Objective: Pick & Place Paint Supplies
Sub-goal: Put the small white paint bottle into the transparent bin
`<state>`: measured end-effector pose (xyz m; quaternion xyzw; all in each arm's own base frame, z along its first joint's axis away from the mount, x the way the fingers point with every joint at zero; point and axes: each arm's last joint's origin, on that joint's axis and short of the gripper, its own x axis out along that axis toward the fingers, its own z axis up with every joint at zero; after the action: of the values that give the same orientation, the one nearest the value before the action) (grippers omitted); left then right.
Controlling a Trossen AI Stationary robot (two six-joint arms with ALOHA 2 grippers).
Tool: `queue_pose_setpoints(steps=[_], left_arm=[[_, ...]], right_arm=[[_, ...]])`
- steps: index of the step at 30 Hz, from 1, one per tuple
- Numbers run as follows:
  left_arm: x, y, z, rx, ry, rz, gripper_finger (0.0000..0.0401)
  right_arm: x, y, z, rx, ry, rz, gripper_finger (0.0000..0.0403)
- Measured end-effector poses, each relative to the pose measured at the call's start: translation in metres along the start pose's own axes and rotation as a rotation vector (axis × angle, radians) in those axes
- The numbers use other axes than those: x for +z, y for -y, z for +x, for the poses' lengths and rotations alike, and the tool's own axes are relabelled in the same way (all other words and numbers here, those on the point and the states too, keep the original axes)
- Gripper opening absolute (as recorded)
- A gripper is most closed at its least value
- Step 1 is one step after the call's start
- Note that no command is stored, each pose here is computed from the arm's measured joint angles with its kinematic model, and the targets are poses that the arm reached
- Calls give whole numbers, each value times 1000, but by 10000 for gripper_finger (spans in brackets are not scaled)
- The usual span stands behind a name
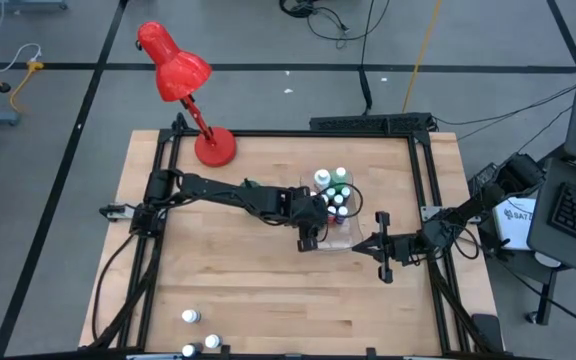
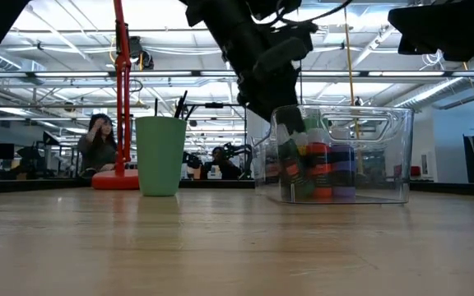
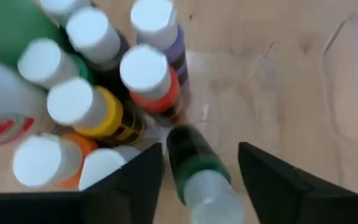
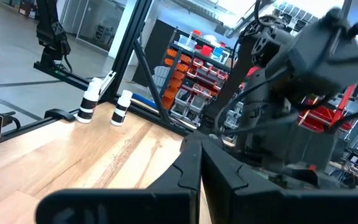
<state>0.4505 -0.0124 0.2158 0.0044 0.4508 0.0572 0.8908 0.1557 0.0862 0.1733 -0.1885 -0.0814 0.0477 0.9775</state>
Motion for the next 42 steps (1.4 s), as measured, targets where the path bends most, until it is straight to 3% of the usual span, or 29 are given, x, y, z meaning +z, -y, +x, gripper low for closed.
queue_pose_setpoints(steps=[7,13,17,20,24,27,31,36,39,42], left_arm=[[14,8,-11,2,59,65,274],[24,22,-28,0,53,106,284],[21,31,-44,1,-68,150,281],[15,40,-60,24,-185,180,253],[2,54,-87,111,-306,230,179],[-2,59,-122,182,-266,196,106],[-10,61,-184,248,-91,117,15],[-49,39,-244,212,65,4,19],[-87,25,-255,162,81,-89,7],[-130,24,-257,29,80,-110,5]], right_arm=[[0,0,0,0,0,0,4],[0,0,0,0,0,0,4],[0,0,0,0,-1,0,4],[0,0,0,1,-1,0,4],[0,0,0,1,-1,0,4],[0,0,0,1,-2,4,4],[0,0,0,1,0,8,4],[0,0,0,-1,2,27,4],[0,0,0,-1,2,27,4],[0,0,0,-1,2,27,4]])
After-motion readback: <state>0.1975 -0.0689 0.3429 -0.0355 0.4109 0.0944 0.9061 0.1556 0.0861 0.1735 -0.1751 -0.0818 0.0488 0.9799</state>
